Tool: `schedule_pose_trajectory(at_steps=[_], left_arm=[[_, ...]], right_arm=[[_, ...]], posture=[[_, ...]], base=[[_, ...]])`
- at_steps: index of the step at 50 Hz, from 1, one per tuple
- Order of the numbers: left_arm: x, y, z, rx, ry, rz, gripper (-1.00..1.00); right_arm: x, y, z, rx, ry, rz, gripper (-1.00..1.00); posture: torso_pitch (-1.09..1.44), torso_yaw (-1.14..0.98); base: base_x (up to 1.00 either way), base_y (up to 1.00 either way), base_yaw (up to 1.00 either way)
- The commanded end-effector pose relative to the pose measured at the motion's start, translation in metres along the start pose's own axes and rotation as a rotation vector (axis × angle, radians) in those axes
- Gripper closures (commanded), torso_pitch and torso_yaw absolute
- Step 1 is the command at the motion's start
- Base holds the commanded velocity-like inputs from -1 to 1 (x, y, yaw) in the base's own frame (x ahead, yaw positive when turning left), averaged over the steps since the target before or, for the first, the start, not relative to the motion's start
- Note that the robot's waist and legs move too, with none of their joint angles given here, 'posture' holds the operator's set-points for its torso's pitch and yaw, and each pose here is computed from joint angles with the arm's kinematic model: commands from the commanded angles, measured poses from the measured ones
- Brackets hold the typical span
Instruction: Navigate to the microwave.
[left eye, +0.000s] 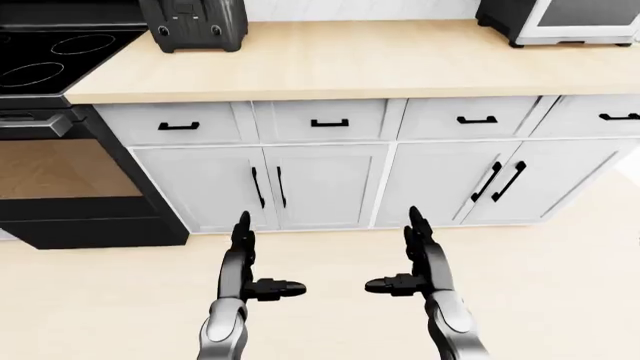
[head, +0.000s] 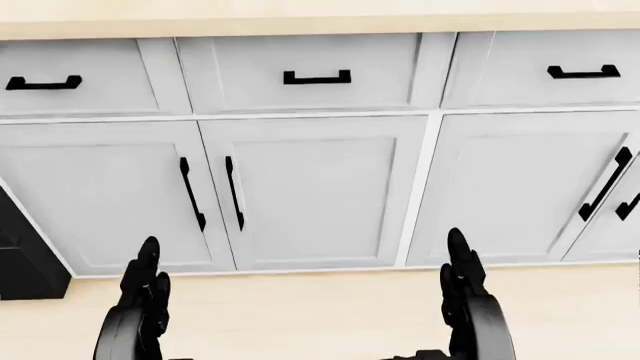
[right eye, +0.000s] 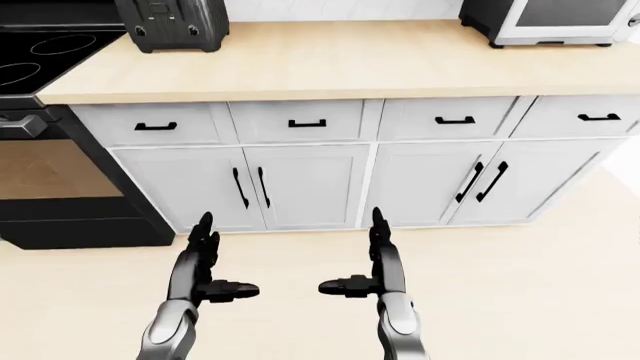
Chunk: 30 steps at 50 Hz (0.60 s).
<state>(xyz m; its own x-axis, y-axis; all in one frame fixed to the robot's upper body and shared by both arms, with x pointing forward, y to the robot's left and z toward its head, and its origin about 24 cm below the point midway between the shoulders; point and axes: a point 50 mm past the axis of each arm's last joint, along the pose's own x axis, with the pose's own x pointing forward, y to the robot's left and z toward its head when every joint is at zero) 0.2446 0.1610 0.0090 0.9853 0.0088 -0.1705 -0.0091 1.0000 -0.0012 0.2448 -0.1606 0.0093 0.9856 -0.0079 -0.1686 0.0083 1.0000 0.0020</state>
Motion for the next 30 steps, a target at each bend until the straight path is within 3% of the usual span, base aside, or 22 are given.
schedule_pose_trajectory(at_steps=[1,19,20,21,23,26,27,28,30], left_arm=[[0.005,-0.001,0.033,-0.002,-0.169,-0.006,-1.00],[0.007,-0.002,0.032,0.008,-0.157,-0.006,-1.00],[0.008,0.002,0.036,-0.031,-0.167,0.013,-1.00],[0.011,0.002,0.035,-0.020,-0.149,0.009,-1.00],[0.011,0.001,0.043,-0.005,-0.186,0.000,-1.00],[0.015,0.011,0.059,-0.026,-0.226,0.041,-1.00],[0.013,0.015,0.070,-0.020,-0.251,0.058,-1.00],[0.009,0.019,0.084,-0.050,-0.270,0.070,-1.00],[0.003,0.024,0.103,-0.034,-0.313,0.088,-1.00]], right_arm=[[0.006,-0.001,0.031,0.000,-0.165,0.006,-1.00],[0.005,-0.001,0.034,0.017,-0.157,0.021,-1.00],[0.006,-0.001,0.036,0.020,-0.162,0.024,-1.00],[0.007,-0.001,0.038,0.021,-0.166,0.033,-1.00],[0.005,-0.001,0.046,0.043,-0.180,0.043,-1.00],[0.002,-0.006,0.061,0.047,-0.211,0.034,-1.00],[0.001,-0.007,0.063,0.037,-0.217,0.030,-1.00],[-0.003,-0.008,0.068,0.034,-0.225,0.028,-1.00],[-0.009,-0.011,0.082,0.033,-0.264,0.016,-1.00]], posture=[[0.00,0.00],[0.00,0.00],[0.00,0.00],[0.00,0.00],[0.00,0.00],[0.00,0.00],[0.00,0.00],[0.00,0.00],[0.00,0.00]], base=[[0.00,0.00,0.00],[0.00,0.00,0.00],[0.00,0.00,0.00],[0.00,0.00,0.00],[0.00,0.00,0.00],[0.00,0.00,0.00],[0.00,0.00,0.00],[0.00,0.00,0.00],[0.00,0.00,0.00]])
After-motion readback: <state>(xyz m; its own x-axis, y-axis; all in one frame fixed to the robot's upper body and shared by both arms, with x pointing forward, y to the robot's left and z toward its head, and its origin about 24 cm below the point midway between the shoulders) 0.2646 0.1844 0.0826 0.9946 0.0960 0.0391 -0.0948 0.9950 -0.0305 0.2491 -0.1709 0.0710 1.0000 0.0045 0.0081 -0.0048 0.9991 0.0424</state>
